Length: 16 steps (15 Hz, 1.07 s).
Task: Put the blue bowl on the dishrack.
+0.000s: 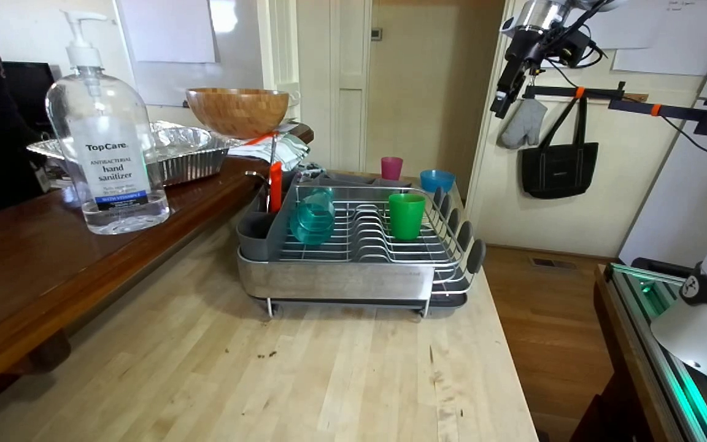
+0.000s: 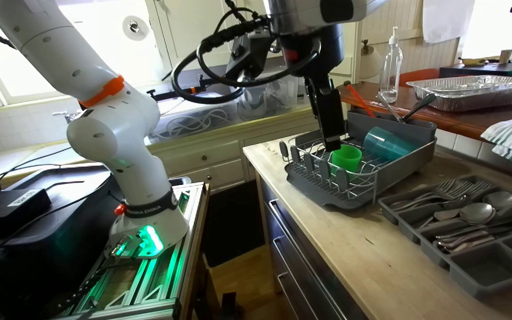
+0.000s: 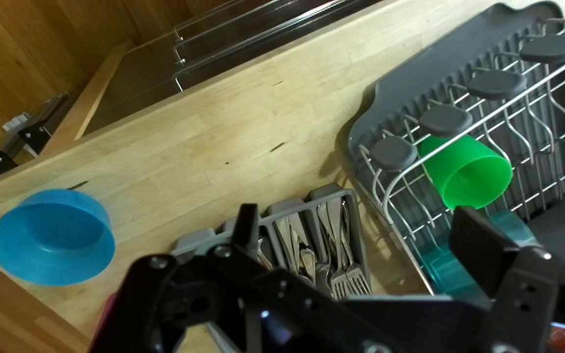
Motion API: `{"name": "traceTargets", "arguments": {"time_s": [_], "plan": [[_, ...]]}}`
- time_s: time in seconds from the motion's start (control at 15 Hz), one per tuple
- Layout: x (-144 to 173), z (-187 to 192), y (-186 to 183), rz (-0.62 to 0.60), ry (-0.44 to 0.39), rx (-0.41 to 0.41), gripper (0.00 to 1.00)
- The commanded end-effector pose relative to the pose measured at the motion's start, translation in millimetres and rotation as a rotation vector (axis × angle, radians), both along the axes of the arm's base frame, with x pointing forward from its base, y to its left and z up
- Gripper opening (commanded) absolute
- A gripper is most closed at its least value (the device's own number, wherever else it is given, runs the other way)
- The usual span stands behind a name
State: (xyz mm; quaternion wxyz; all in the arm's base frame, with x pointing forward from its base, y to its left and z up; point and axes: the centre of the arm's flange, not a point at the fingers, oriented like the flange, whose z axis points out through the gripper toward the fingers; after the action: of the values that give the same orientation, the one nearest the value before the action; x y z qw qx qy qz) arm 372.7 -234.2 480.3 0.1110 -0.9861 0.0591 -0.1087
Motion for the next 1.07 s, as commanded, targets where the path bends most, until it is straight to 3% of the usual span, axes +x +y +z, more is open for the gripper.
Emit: {"name": "traceTargets", "arguments": {"time_s": [0.0,0.4,0.53,0.8,0.93,1.0], "plan": [[12,-1,-29,0.002,0.029,-0.018,1.0],[42,-17,-97,0.094,0.145,-0.042,1.0],[61,-23,-111,0.174,0.208,-0.044,1.0],[105,-36,-112,0.316,0.294,-0.063,1.0],[128,-44,-113,0.269,0.315,-0.051,1.0],[97,-43,-93,0.285,0.272,-0.07,1.0]]}}
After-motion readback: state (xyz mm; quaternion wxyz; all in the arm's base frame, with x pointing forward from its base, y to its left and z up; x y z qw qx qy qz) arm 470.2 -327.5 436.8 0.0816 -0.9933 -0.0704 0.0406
